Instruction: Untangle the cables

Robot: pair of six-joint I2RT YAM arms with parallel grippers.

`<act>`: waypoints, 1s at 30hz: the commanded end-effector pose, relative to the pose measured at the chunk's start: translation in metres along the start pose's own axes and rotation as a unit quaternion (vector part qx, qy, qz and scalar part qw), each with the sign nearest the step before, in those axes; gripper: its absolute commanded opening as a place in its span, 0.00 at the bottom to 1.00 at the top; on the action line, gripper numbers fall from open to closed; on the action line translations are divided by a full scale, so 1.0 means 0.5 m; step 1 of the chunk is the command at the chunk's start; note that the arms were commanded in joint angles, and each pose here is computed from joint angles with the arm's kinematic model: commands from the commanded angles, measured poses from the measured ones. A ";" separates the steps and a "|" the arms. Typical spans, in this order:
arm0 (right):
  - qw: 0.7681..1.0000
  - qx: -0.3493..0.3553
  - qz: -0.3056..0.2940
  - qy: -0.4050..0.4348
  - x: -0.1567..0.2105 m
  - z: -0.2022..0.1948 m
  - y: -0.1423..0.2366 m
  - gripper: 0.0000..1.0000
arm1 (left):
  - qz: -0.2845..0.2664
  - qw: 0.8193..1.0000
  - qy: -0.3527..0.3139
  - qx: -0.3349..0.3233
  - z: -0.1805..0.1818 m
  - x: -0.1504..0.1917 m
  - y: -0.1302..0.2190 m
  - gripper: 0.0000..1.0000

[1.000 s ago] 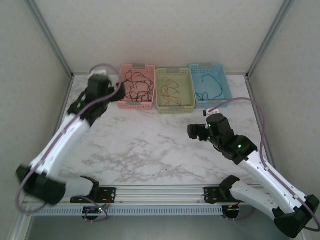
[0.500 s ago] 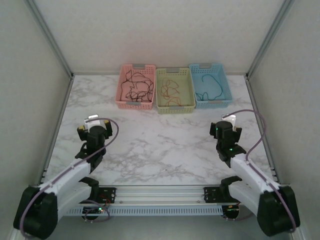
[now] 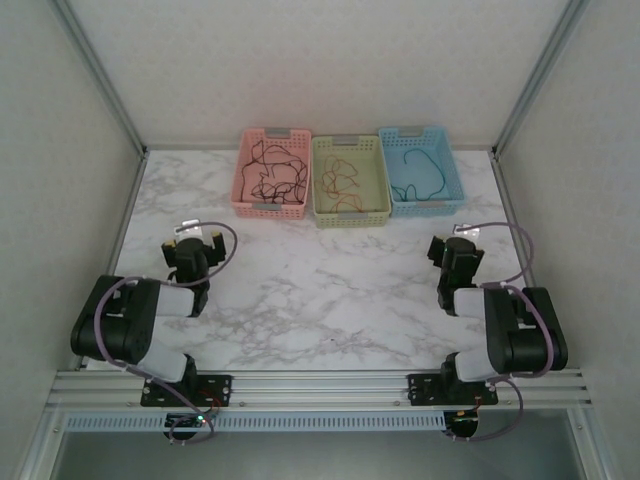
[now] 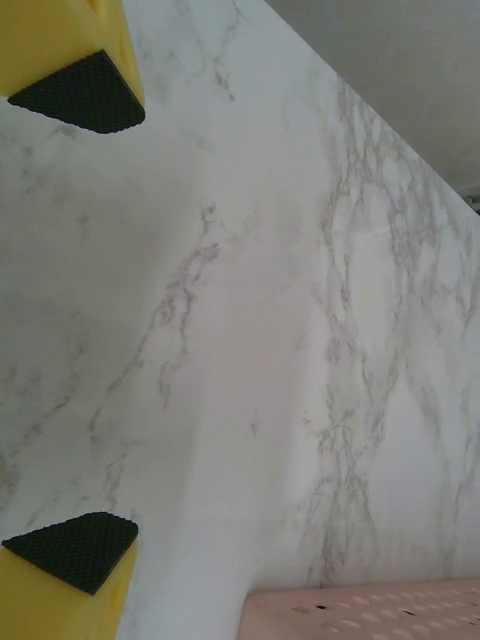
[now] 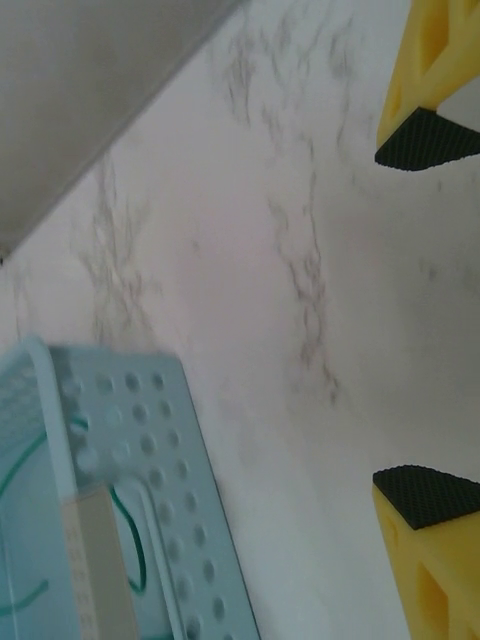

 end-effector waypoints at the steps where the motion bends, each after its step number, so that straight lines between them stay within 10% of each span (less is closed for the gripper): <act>1: 0.995 -0.080 -0.052 0.023 -0.038 0.069 -0.020 0.80 | -0.032 0.998 0.027 0.050 -0.023 -0.047 -0.016 1.00; 7: 0.996 -0.082 -0.020 0.030 -0.028 0.073 -0.022 0.98 | -0.014 0.998 0.038 0.058 -0.016 -0.044 -0.026 1.00; 30: 0.992 -0.117 -0.011 0.040 -0.026 0.093 -0.024 0.99 | -0.015 0.997 0.040 0.060 -0.016 -0.045 -0.026 1.00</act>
Point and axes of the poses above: each hand's point on the last joint's axis, 136 mm out from that joint toward the fingers, its own y axis back along the fingers, its own z axis along the line the jaws close on, x = y × z, the point moved 2 cm from there along y, back along the fingers, and after that the axes turned 5 degrees about -y, right-handed, at the moved point
